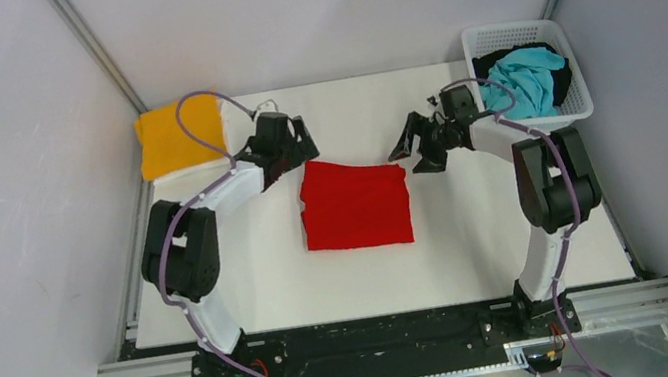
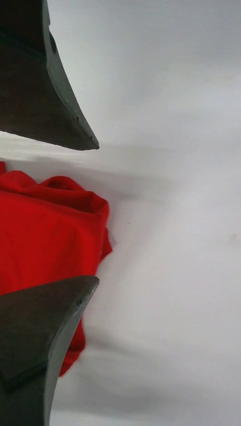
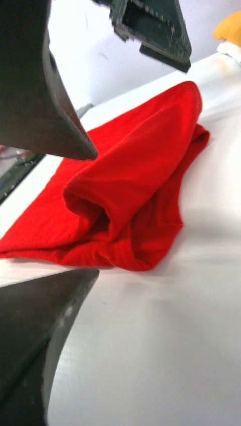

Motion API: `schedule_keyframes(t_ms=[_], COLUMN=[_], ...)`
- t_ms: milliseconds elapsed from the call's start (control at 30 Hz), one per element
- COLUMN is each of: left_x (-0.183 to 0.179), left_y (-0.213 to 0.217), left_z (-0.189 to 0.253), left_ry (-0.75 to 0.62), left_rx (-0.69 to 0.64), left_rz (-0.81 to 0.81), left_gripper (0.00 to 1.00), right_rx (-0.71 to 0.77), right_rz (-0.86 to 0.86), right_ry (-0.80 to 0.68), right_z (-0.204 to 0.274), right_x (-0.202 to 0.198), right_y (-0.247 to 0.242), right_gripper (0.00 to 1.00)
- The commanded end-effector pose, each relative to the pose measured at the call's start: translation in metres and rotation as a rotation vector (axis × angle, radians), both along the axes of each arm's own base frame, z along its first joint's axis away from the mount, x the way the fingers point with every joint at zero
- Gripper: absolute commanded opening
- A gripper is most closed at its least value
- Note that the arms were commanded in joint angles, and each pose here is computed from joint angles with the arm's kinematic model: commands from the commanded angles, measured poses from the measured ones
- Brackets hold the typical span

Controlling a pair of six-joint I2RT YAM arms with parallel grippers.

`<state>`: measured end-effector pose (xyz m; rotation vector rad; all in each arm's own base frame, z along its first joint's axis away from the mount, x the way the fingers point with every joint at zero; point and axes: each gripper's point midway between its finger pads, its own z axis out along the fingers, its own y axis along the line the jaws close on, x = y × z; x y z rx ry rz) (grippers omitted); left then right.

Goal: Fold and stack the t-shirts
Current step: Fold the long partially folded tshirt into a neat square

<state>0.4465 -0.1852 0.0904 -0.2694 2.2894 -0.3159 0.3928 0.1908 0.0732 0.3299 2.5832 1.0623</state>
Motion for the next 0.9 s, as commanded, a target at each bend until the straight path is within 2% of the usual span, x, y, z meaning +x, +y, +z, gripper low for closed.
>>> schedule_keyframes(t_ms=[0,33,133,300,433,567,867], left_x=[0.024,0.023,0.013,-0.008,-0.008,-0.002,0.018], left_y=[-0.002,-0.004,-0.022,-0.061,-0.072,-0.075,-0.045], left_z=[0.056,0.06,0.069,0.054,0.035,0.015,-0.043], left_ry=[-0.13,-0.135,-0.128,-0.05,-0.007,0.035,0.131], left_rx=[-0.034,-0.046,-0.125,-0.287,-0.332,-0.333,-0.268], left_rz=[0.001,-0.009,-0.089,-0.249,-0.273,-0.276,-0.156], left_gripper=[0.99,0.99,1.0,1.0,1.0,1.0,1.0], right_rx=[-0.087,-0.115,-0.103,0.083,0.196,0.258,0.122], right_rz=[-0.081,-0.093,-0.064,0.101,0.183,0.159,0.045], right_ry=[-0.143,-0.153,-0.192,-0.203,-0.196,-0.211,-0.132], right_z=[0.046,0.048,0.065,0.077,0.074,0.063,-0.012], right_x=[0.03,0.029,0.015,-0.021,-0.025,0.004,0.072], right_y=[-0.018,-0.021,-0.013,0.042,0.075,0.078,0.055], right_gripper=[0.93,0.98,0.99,0.99,1.0,0.99,0.99])
